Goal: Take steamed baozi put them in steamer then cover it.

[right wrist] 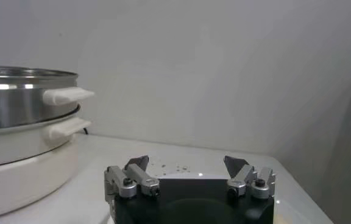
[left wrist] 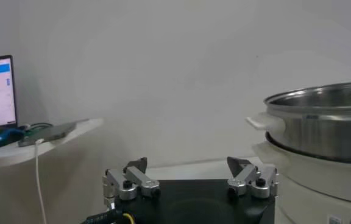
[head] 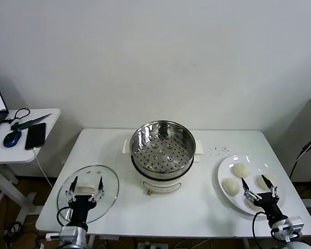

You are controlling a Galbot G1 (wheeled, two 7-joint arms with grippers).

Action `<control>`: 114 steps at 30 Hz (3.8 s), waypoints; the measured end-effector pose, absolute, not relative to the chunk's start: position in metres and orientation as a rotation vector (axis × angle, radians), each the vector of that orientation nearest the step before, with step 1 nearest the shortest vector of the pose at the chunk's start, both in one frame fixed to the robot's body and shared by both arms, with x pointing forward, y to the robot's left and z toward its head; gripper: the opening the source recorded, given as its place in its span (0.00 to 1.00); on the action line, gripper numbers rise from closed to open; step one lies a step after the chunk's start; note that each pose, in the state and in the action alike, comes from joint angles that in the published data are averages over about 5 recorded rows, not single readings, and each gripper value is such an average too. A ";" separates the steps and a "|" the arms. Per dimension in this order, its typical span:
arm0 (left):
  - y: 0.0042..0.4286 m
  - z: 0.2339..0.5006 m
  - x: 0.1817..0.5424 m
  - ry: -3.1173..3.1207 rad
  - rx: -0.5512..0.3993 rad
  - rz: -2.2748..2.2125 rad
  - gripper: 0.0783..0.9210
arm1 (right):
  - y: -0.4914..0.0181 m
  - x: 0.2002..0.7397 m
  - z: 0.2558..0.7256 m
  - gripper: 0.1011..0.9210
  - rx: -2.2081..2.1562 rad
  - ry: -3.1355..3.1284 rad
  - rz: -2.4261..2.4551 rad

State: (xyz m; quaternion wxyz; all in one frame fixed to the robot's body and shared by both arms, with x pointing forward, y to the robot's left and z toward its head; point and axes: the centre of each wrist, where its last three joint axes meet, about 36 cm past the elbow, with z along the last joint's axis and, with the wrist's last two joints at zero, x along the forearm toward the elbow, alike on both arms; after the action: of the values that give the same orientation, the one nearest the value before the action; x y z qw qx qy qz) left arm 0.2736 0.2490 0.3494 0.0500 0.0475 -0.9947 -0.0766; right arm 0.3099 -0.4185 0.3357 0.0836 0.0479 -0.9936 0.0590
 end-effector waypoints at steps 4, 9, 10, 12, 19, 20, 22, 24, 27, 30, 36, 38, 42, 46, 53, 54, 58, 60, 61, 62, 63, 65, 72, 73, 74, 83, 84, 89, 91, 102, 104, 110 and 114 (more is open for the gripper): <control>0.250 0.350 0.274 -3.031 0.154 -0.237 0.88 | -0.430 0.322 0.343 0.88 0.216 -2.932 0.257; 0.252 0.350 0.276 -3.034 0.155 -0.252 0.88 | -0.460 0.351 0.363 0.88 0.419 -2.800 0.465; 0.252 0.351 0.277 -3.036 0.153 -0.255 0.88 | -0.468 0.358 0.369 0.88 0.467 -2.762 0.510; 0.252 0.351 0.277 -3.039 0.152 -0.260 0.88 | -0.482 0.372 0.380 0.88 0.564 -2.675 0.599; 0.254 0.351 0.275 -3.039 0.158 -0.267 0.88 | -0.524 0.430 0.427 0.88 0.846 -2.325 0.872; 0.255 0.350 0.275 -3.038 0.160 -0.266 0.88 | -0.528 0.439 0.433 0.88 0.876 -2.278 0.904; 0.256 0.349 0.275 -3.037 0.164 -0.263 0.88 | -0.532 0.459 0.446 0.88 0.931 -2.182 0.963; 0.256 0.347 0.275 -3.035 0.166 -0.259 0.88 | -0.533 0.479 0.456 0.88 0.982 -2.093 1.008; 0.257 0.345 0.275 -3.034 0.168 -0.255 0.88 | -0.530 0.508 0.469 0.88 1.045 -1.970 1.060; 0.257 0.345 0.276 -3.035 0.171 -0.252 0.88 | -0.526 0.533 0.480 0.88 1.087 -1.859 1.100; 0.259 0.345 0.278 -3.034 0.172 -0.254 0.88 | -0.517 0.573 0.493 0.88 1.115 -1.675 1.155; 0.259 0.345 0.278 -3.033 0.173 -0.256 0.88 | -0.514 0.583 0.493 0.88 1.119 -1.618 1.164; 0.261 0.344 0.277 -3.028 0.177 -0.258 0.88 | -0.508 0.597 0.487 0.88 1.122 -1.526 1.170; 0.262 0.342 0.276 -3.021 0.181 -0.260 0.88 | -0.502 0.611 0.483 0.88 1.119 -1.473 1.181; 0.263 0.341 0.275 -3.015 0.184 -0.262 0.88 | -0.487 0.638 0.483 0.88 1.124 -1.429 1.205; 0.263 0.341 0.275 -3.015 0.185 -0.262 0.88 | -0.485 0.641 0.482 0.88 1.126 -1.423 1.208; 0.264 0.339 0.274 -3.011 0.190 -0.264 0.88 | -0.476 0.652 0.477 0.88 1.137 -1.396 1.211; 0.265 0.339 0.274 -3.009 0.192 -0.265 0.88 | -0.471 0.656 0.474 0.88 1.144 -1.384 1.212; 0.265 0.338 0.274 -3.008 0.194 -0.266 0.88 | -0.469 0.658 0.473 0.88 1.146 -1.379 1.213; 0.266 0.338 0.274 -3.007 0.195 -0.266 0.88 | -0.466 0.660 0.471 0.88 1.149 -1.374 1.214; 0.266 0.338 0.274 -3.006 0.196 -0.267 0.88 | -0.464 0.662 0.470 0.88 1.152 -1.371 1.215; 0.266 0.337 0.275 -3.006 0.198 -0.267 0.88 | -0.459 0.665 0.468 0.88 1.157 -1.363 1.217; 0.267 0.337 0.276 -3.005 0.200 -0.270 0.88 | -0.448 0.674 0.462 0.87 1.175 -1.324 1.225; 0.267 0.337 0.276 -3.005 0.200 -0.270 0.88 | -0.447 0.675 0.461 0.86 1.178 -1.318 1.226; 0.267 0.336 0.276 -3.004 0.200 -0.270 0.88 | -0.446 0.676 0.461 0.85 1.180 -1.313 1.226; 0.268 0.335 0.274 -3.001 0.202 -0.271 0.88 | -0.444 0.678 0.457 0.72 1.185 -1.283 1.228; 0.268 0.335 0.274 -3.001 0.203 -0.271 0.88 | -0.444 0.678 0.457 0.71 1.186 -1.282 1.229; 0.268 0.335 0.273 -3.000 0.204 -0.272 0.88 | -0.444 0.680 0.462 0.69 1.194 -1.281 1.237; 0.268 0.335 0.273 -2.999 0.204 -0.272 0.88 | -0.445 0.681 0.466 0.68 1.201 -1.282 1.243; 0.270 0.334 0.269 -2.994 0.203 -0.278 0.88 | -0.412 0.708 0.545 0.68 1.315 -1.276 1.399; 0.269 0.334 0.268 -2.993 0.203 -0.276 0.88 | -0.398 0.716 0.568 0.68 1.344 -1.259 1.459; 0.266 0.335 0.267 -2.991 0.206 -0.266 0.88 | -0.342 0.735 0.642 0.68 1.434 -1.171 1.685; 0.263 0.334 0.264 -2.986 0.195 -0.258 0.88 | -0.291 0.742 0.684 0.68 1.501 -1.072 1.864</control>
State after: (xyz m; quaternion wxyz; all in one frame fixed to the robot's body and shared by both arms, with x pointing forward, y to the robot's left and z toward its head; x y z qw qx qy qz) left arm 0.2642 0.2630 0.3340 0.0690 0.0648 -0.9918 -0.0857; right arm 0.7418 -0.2909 0.6840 0.2567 0.5531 -0.3951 0.6872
